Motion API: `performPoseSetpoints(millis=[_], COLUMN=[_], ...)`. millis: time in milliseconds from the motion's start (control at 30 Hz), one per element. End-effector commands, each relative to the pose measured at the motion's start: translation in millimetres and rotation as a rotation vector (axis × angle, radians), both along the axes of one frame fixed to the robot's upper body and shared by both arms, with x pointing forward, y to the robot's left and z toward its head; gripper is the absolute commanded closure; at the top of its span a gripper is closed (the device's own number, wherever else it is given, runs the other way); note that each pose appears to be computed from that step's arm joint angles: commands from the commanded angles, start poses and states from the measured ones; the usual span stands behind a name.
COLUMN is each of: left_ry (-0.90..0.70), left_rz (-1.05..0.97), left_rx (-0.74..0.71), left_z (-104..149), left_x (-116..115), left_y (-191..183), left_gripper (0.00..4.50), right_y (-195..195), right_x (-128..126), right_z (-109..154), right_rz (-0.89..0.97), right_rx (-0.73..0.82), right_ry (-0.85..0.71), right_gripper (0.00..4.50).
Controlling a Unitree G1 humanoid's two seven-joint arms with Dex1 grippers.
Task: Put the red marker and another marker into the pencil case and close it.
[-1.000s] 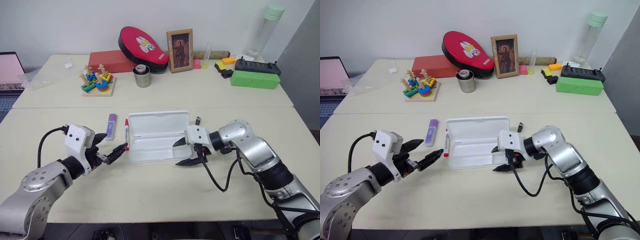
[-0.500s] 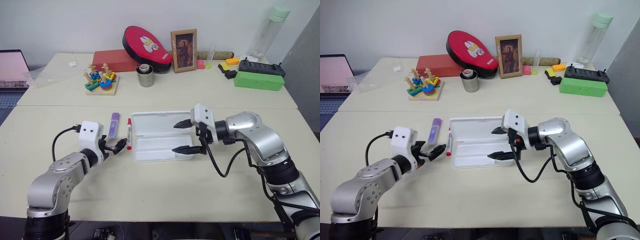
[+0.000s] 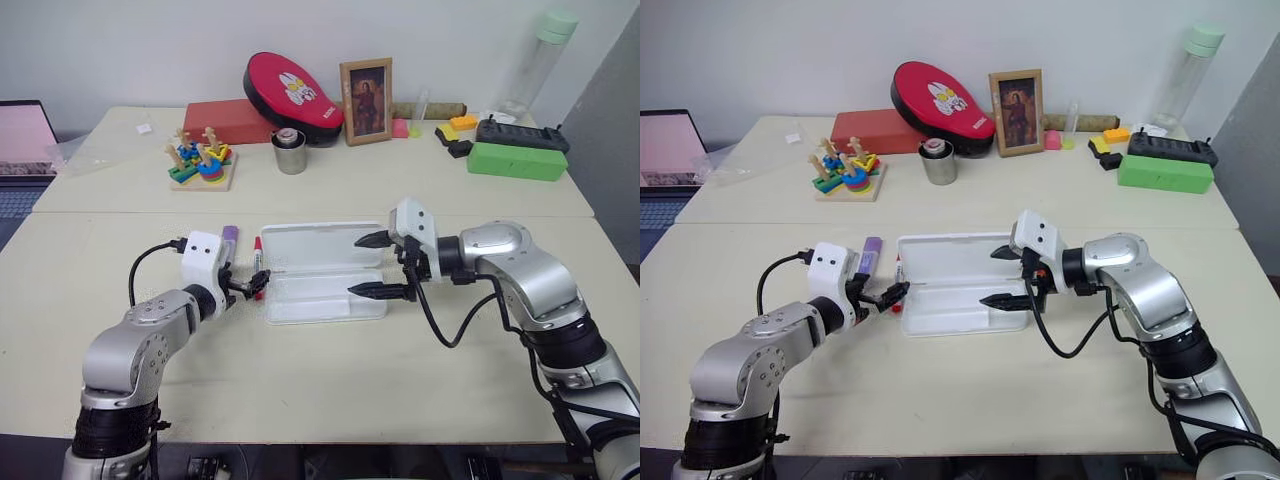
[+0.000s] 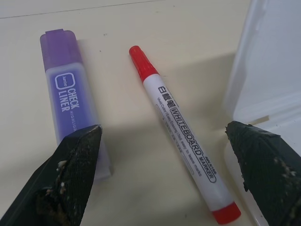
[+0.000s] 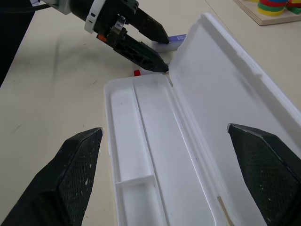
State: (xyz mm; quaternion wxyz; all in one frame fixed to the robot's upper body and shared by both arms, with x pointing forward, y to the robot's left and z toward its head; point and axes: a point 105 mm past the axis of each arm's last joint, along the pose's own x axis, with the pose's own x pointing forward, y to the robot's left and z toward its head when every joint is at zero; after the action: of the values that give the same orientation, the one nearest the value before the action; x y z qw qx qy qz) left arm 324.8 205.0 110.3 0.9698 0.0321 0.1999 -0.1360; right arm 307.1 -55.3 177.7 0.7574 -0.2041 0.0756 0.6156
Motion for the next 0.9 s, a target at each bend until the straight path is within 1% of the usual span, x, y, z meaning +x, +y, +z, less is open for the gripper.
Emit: performPoseSetpoints(millis=[33, 233, 333, 433, 633, 767, 900], left_ry=[0.036, 0.041, 0.016, -0.001, 0.003, 0.017, 0.019], left_rz=[0.021, 0.019, 0.016, 0.014, 0.033, 0.038, 0.01], left_rx=[0.029, 0.046, 0.021, 0.002, 0.012, 0.044, 0.05], left_z=[-7, -6, 2, 11, 15, 11, 10], left_x=[1, 1, 2, -2, -12, -9, -2], left_y=[5, 9, 9, 9, 19, 22, 11], left_gripper=[0.0, 0.0, 0.0, 0.0, 0.0, 0.0, 0.0], right_y=[-2, -3, -3, -4, -4, -3, -3], right_x=[0, 0, 0, 0, 0, -1, -1], right_z=[13, 13, 13, 13, 12, 11, 11], right_rz=[-0.005, -0.013, -0.017, -0.019, -0.022, -0.018, -0.015], right_rx=[0.019, 0.023, 0.023, 0.022, 0.019, 0.016, 0.017], right_ry=[-0.05, -0.048, -0.049, -0.048, -0.046, -0.041, -0.041], right_gripper=[0.05, 0.05, 0.05, 0.05, 0.05, 0.05, 0.05])
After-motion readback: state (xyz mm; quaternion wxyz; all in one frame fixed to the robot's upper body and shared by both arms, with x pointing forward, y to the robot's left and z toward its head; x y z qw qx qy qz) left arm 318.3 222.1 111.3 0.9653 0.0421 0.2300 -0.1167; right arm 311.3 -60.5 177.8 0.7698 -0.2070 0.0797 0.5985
